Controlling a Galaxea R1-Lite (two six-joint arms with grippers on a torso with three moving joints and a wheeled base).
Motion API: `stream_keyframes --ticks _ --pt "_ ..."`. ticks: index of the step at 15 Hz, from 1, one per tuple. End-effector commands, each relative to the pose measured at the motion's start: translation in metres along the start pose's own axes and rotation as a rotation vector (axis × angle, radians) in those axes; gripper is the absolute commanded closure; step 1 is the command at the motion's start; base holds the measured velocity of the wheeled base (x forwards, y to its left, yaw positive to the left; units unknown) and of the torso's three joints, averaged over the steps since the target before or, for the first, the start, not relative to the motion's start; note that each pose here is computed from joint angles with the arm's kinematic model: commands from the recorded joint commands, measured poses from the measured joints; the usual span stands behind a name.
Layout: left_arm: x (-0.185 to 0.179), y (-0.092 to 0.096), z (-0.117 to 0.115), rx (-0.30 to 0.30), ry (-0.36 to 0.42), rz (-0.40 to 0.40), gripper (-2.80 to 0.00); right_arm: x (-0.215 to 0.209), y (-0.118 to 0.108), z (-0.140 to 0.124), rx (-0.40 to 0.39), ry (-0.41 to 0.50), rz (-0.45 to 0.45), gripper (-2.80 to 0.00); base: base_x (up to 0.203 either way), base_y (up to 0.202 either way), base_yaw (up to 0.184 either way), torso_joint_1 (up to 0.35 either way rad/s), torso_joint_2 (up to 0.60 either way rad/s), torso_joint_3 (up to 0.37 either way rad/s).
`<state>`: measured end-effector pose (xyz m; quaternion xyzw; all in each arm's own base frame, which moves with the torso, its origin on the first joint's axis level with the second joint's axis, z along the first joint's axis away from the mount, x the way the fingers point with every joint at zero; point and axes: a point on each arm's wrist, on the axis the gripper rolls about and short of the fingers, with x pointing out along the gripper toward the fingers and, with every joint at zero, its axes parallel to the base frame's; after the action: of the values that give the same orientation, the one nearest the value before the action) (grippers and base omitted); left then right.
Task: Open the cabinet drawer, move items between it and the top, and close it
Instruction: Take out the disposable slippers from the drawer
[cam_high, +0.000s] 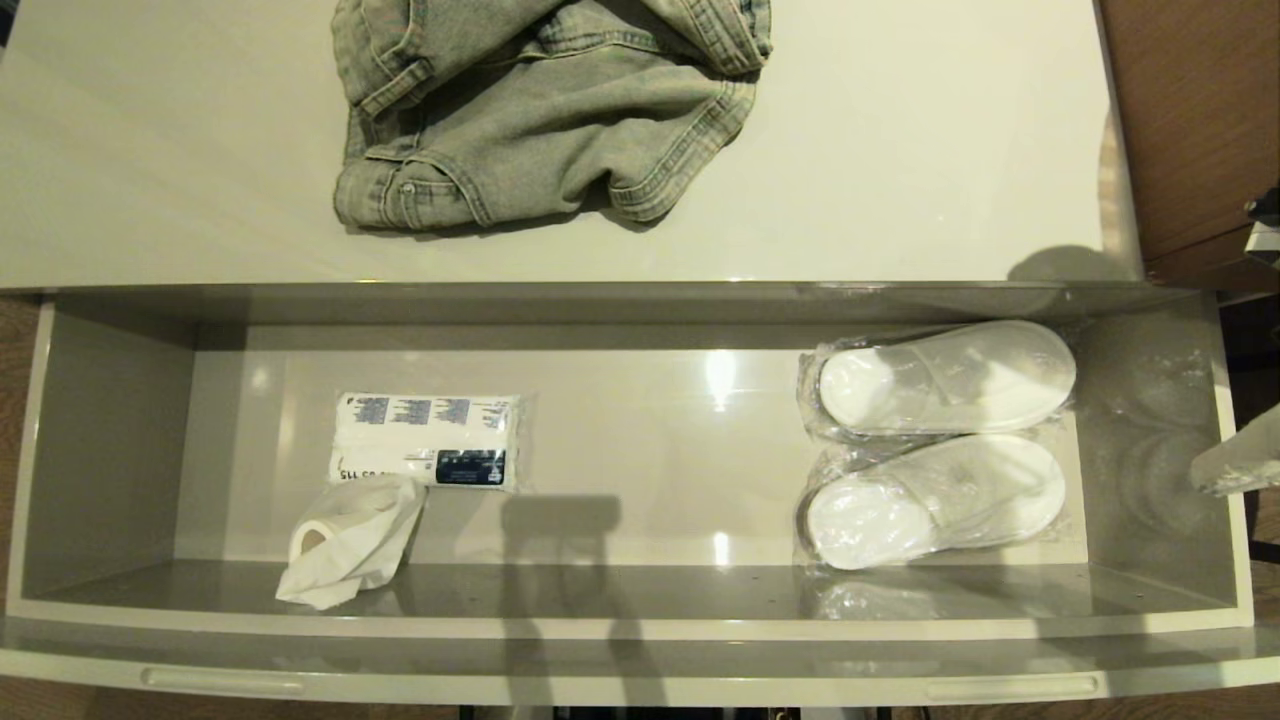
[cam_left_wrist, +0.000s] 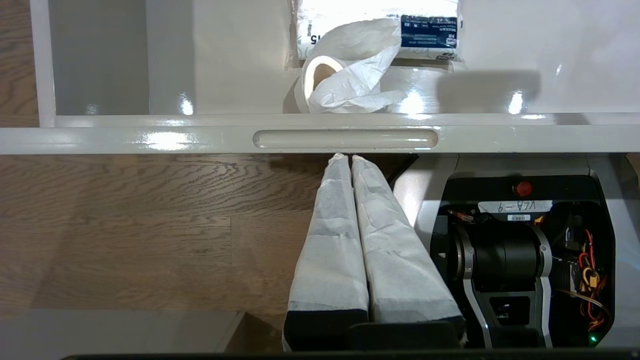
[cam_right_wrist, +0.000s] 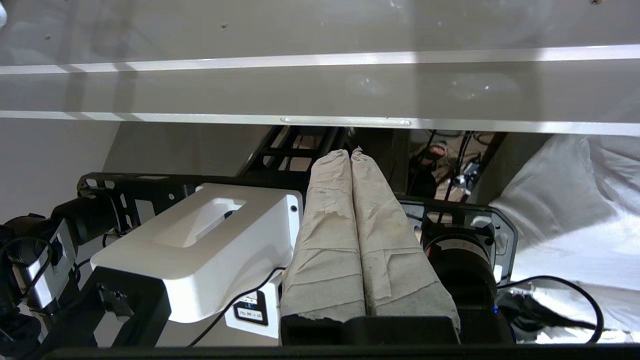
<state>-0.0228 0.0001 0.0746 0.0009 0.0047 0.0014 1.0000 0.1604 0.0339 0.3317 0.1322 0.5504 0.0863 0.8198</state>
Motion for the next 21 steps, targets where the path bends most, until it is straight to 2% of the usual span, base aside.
stream_keyframes --ticks 1,2,4,6,8,10,11,13,17,21 --pt "0.000 0.000 0.000 0.000 0.000 0.000 0.00 -0.003 0.000 -0.002 0.008 -0.017 -0.004 0.00 0.000 0.000 0.000 0.000 0.00 0.000" --pt "0.000 0.000 0.000 0.000 0.001 0.000 0.00 0.003 0.001 0.009 0.059 -0.046 -0.049 0.00 0.000 0.000 0.000 0.000 0.00 0.000" --pt "0.000 0.000 0.000 0.000 0.001 0.000 0.00 0.043 0.002 0.049 0.166 -0.052 -0.201 0.00 0.000 0.000 0.000 0.000 0.00 0.000" --pt "0.000 0.000 0.000 0.000 0.001 0.000 0.00 0.066 0.006 0.064 0.196 -0.074 -0.336 0.00 0.000 0.000 0.000 0.000 0.00 0.000" --pt "0.000 0.000 0.000 0.000 0.001 0.000 0.00 0.057 0.015 0.060 0.168 -0.218 -0.430 0.00 0.000 0.000 0.000 0.000 0.00 0.000" --pt "0.000 0.000 0.000 0.000 0.001 0.000 0.00 0.050 0.023 0.061 0.119 -0.361 -0.411 0.00 0.000 0.000 0.000 0.000 0.00 0.000" --pt "0.000 0.000 0.000 0.000 0.000 0.000 0.00 0.044 0.029 0.057 0.077 -0.429 -0.434 0.00 0.000 0.000 0.000 0.000 0.00 0.000" --pt "0.000 0.000 0.000 0.000 0.001 0.000 0.00 0.029 0.035 0.040 0.027 -0.491 -0.440 0.00 0.000 0.000 0.000 0.000 0.00 0.000" --pt "0.000 0.000 0.000 0.000 0.000 0.000 0.00 0.024 0.016 -0.003 -0.006 -0.446 -0.477 0.00 0.000 0.000 0.000 0.000 0.00 0.000" --pt "0.000 0.000 0.000 0.000 0.001 0.000 0.00 0.037 0.007 -0.017 -0.015 -0.442 -0.482 0.00 0.000 0.000 0.000 0.000 0.00 0.000"
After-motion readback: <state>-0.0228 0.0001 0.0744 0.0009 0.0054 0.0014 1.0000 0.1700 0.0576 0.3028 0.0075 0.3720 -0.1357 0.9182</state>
